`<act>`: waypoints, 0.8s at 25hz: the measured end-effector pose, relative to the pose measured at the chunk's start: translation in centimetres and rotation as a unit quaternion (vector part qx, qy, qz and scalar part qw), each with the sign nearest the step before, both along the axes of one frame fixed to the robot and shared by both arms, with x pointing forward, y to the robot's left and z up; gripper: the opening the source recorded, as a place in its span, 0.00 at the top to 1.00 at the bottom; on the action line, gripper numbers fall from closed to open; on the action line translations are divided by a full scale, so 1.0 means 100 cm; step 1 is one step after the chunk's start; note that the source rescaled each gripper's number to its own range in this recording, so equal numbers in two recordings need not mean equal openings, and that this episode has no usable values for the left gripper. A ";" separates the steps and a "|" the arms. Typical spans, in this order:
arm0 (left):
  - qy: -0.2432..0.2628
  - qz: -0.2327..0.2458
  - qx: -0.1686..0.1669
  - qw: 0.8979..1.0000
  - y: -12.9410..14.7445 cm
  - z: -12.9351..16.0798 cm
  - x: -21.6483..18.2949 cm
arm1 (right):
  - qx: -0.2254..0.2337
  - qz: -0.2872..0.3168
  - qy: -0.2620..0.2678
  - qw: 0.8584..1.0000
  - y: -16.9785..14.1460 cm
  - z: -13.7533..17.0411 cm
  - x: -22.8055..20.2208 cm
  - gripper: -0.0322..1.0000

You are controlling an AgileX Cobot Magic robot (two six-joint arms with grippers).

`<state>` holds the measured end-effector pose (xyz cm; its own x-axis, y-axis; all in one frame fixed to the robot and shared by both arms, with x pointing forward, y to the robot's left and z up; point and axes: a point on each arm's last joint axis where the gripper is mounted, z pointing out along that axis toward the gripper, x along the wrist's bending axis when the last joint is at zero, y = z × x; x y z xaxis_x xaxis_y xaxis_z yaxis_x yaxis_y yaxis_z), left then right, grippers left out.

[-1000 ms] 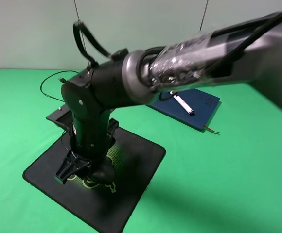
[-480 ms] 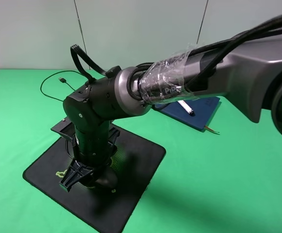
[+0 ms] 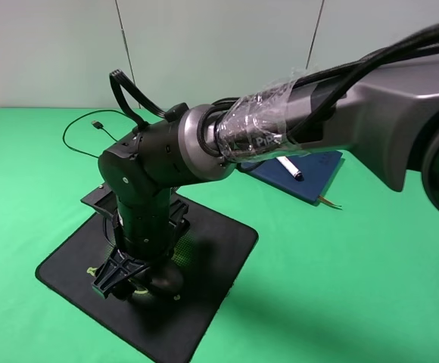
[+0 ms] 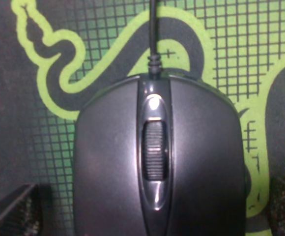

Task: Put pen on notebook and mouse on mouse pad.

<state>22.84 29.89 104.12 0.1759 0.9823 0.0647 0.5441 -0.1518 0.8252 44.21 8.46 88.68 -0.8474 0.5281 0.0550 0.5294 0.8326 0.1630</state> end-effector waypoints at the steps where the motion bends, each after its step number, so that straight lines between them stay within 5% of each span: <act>1: 0.000 0.000 0.000 1.000 0.000 0.000 0.000 | -0.001 0.000 0.000 1.000 0.000 0.000 0.000 0.00; 7: 0.000 0.000 0.000 1.000 0.000 0.000 0.000 | -0.025 0.002 0.015 1.000 -0.001 0.009 -0.001 0.00; 20: 0.000 0.000 0.000 1.000 0.000 0.000 0.000 | -0.054 0.032 -0.008 0.998 -0.011 0.094 0.000 0.00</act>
